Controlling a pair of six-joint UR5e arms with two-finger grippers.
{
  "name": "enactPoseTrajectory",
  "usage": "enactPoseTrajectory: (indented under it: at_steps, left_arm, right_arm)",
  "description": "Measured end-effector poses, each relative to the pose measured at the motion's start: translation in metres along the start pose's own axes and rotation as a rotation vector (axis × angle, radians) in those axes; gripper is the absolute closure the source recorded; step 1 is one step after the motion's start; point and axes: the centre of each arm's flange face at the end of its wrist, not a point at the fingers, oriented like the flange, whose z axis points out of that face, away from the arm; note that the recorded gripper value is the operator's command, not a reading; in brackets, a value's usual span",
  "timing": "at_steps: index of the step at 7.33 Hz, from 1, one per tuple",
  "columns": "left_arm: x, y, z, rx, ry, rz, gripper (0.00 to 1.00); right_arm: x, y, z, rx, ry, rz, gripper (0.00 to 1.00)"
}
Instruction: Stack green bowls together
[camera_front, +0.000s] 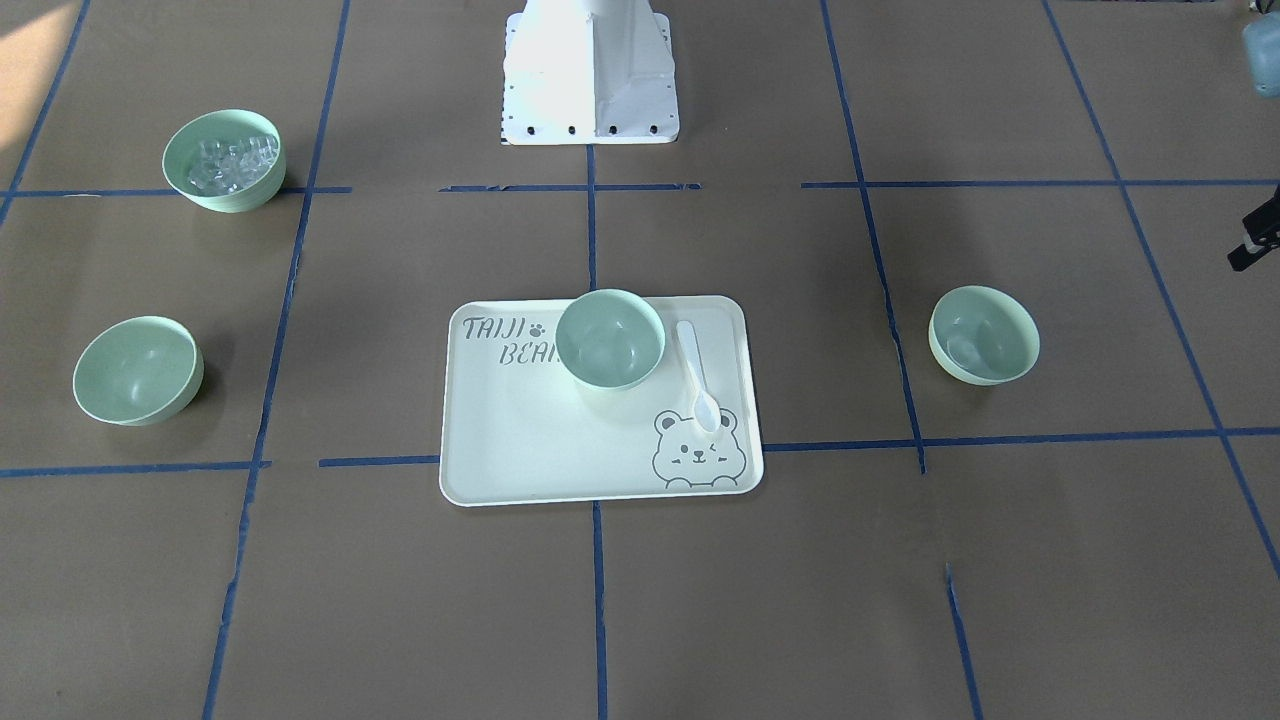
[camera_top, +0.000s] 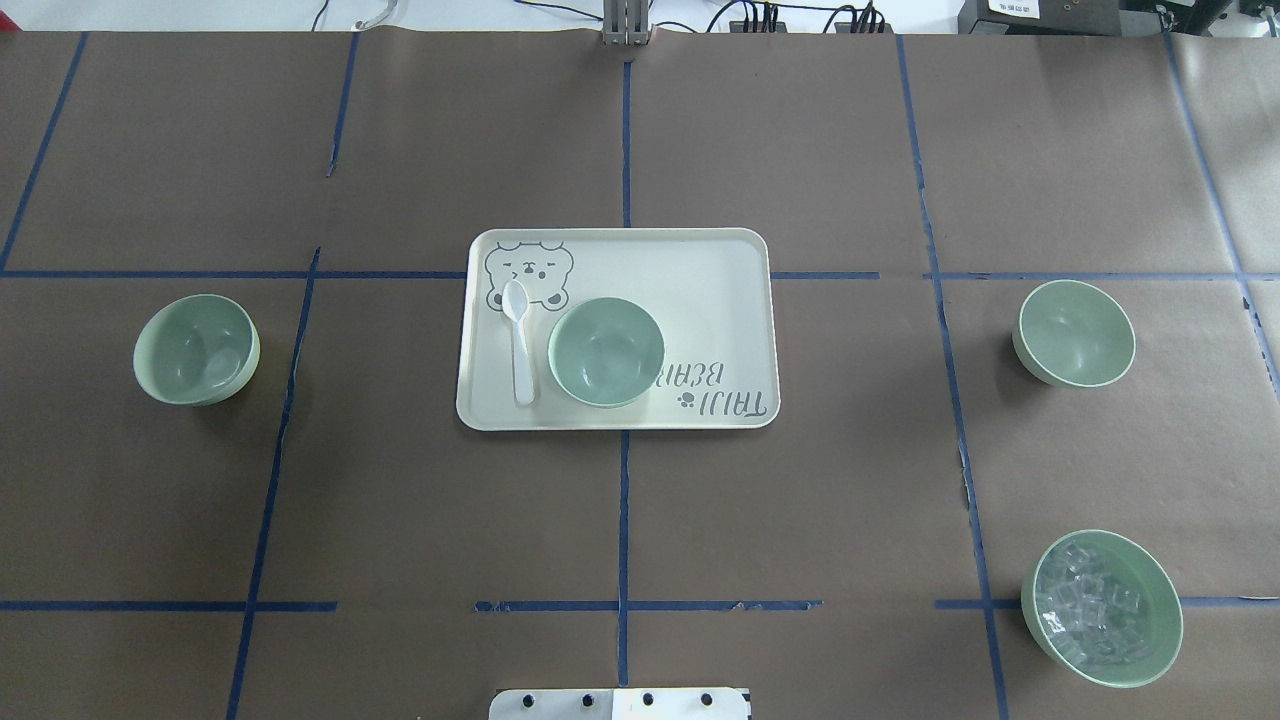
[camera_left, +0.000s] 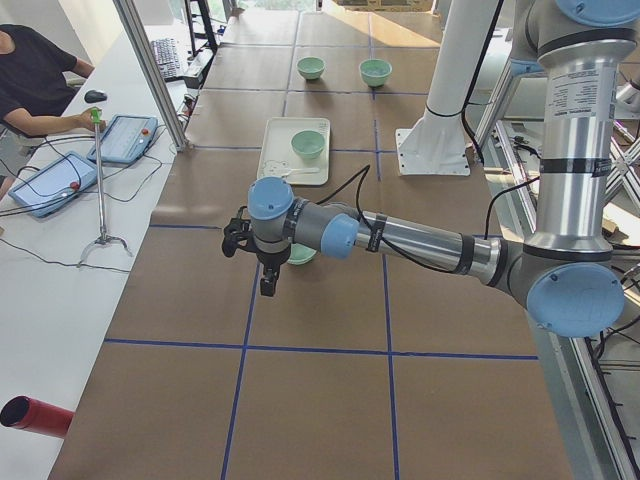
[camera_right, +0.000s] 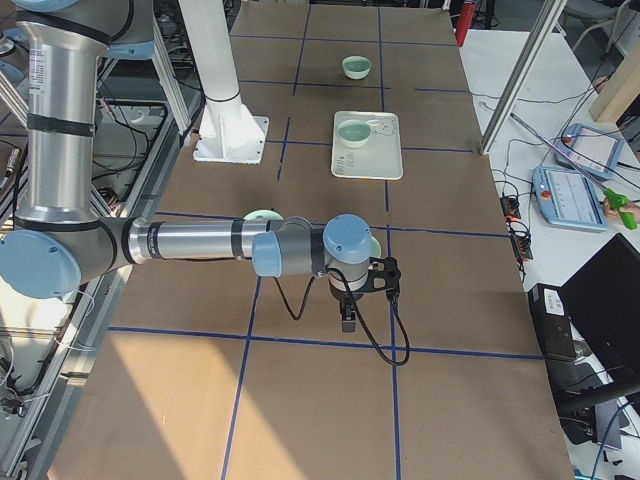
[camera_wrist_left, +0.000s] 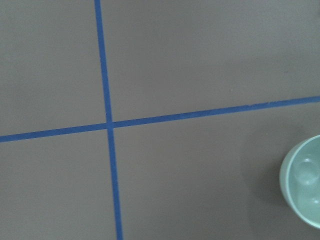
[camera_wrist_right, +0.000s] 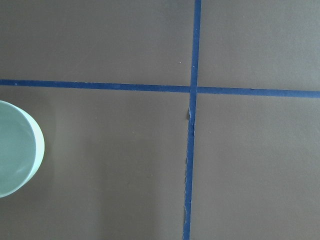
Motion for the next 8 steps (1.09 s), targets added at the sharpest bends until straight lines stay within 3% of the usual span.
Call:
enactPoseTrajectory:
  at_steps: [3,6,8]
  left_arm:
    - [0.050,0.012,0.040,0.021,0.046,-0.111,0.00]
    - [0.094,0.027,0.105,0.069,0.001,-0.209,0.01]
    - [0.110,0.041,0.149,0.083,-0.020,-0.236,0.02]
  right_arm:
    - [-0.012,-0.015,-0.008,0.017,-0.009,-0.026,0.00]
    - [-0.022,-0.023,-0.012,0.030,-0.017,-0.032,0.00]
    - [-0.052,-0.030,-0.007,0.015,-0.043,0.015,0.00]
